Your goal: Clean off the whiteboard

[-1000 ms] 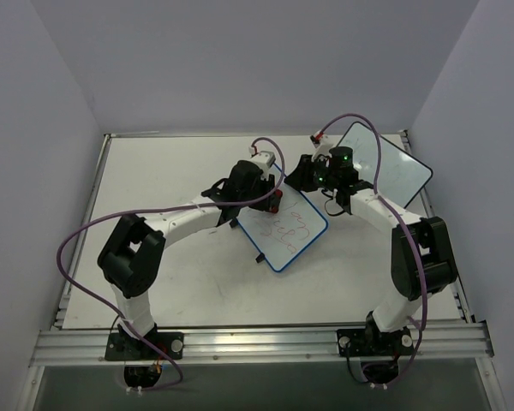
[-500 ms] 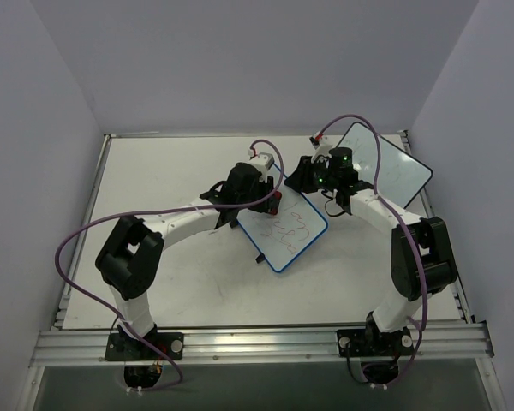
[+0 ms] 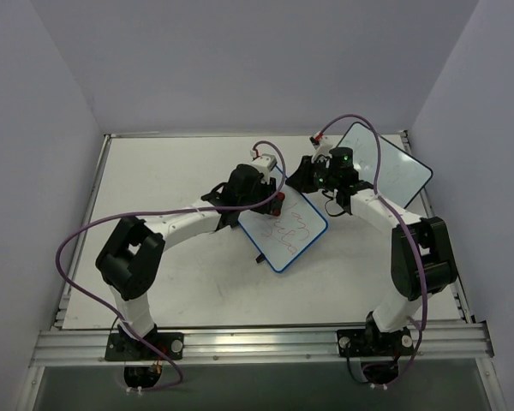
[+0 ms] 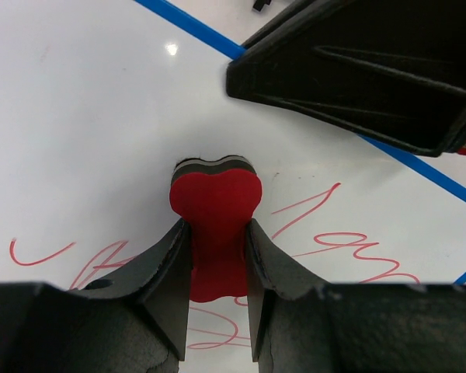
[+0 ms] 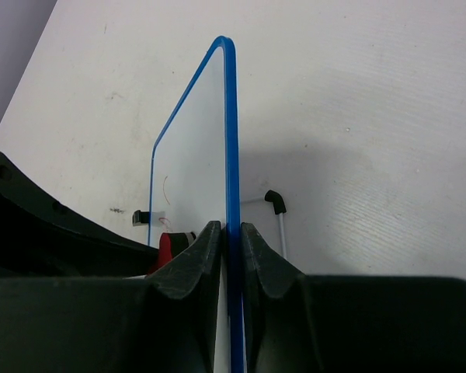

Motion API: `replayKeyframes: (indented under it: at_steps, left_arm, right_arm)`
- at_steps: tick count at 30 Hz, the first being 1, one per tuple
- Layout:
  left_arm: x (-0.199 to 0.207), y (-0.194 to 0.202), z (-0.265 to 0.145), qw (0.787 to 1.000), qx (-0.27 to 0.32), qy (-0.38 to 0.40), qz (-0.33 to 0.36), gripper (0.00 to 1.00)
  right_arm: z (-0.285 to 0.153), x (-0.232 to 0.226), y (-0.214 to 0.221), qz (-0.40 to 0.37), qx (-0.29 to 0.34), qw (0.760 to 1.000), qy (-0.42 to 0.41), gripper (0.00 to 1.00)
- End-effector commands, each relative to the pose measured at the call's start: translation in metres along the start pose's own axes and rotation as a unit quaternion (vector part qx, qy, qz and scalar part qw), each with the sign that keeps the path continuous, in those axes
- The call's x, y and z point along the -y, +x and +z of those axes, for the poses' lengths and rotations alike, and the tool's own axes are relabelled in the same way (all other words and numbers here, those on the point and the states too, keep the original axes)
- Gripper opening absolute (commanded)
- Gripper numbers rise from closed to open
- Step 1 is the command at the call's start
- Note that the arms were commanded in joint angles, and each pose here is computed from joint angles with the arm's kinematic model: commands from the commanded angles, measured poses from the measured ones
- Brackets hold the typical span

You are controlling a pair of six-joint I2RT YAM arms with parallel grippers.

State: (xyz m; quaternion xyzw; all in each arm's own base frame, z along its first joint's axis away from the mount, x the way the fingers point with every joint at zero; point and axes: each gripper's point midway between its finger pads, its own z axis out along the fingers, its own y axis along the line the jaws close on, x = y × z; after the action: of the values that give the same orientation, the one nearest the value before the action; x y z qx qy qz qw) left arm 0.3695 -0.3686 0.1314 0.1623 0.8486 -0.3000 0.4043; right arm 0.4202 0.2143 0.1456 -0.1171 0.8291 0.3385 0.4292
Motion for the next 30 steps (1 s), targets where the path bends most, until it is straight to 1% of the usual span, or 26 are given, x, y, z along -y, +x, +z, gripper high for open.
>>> replayKeyframes:
  at_steps: [1,5,12,14,17,21,23,24,27,30]
  left_arm:
    - [0.032,0.013,0.002,0.998,-0.011,0.053,0.02,0.02]
    - [0.047,0.023,0.004,0.997,-0.019,0.066,0.034,0.02]
    - [0.072,0.043,0.009,0.994,-0.042,0.071,0.065,0.02]
    - [0.072,0.046,0.01,0.994,-0.046,0.067,0.068,0.02]
    - [0.065,0.044,0.01,0.996,-0.044,0.05,0.067,0.02]
    - [0.042,0.04,0.01,0.997,-0.043,0.014,0.055,0.02]
    - [0.025,0.032,0.01,0.998,-0.035,-0.004,0.043,0.02]
    - [0.016,0.04,0.007,0.998,-0.051,-0.017,0.039,0.02]
    - [-0.009,0.037,0.006,0.997,-0.055,-0.041,0.027,0.02]
    - [-0.025,0.034,0.005,0.997,-0.058,-0.052,0.02,0.02]
  right_arm:
    - [-0.001,-0.018,-0.003,-0.011,0.0,0.999,-0.04,0.03]
    - [0.0,-0.019,-0.001,-0.012,-0.002,0.999,-0.041,0.0]
    - [0.001,-0.019,-0.001,-0.014,-0.002,0.999,-0.041,0.0]
    - [0.001,-0.02,0.0,-0.015,-0.002,0.999,-0.041,0.0]
    - [0.001,-0.02,0.001,-0.016,-0.004,0.999,-0.041,0.0]
    - [0.0,-0.021,0.001,-0.018,-0.005,0.999,-0.041,0.0]
    - [0.0,-0.021,0.0,-0.018,-0.004,0.999,-0.041,0.0]
    - [0.0,-0.021,0.001,-0.019,-0.005,0.999,-0.04,0.0]
    - [0.0,-0.022,0.0,-0.021,-0.005,0.999,-0.042,0.0]
    - [0.0,-0.022,0.001,-0.021,-0.006,0.999,-0.041,0.0]
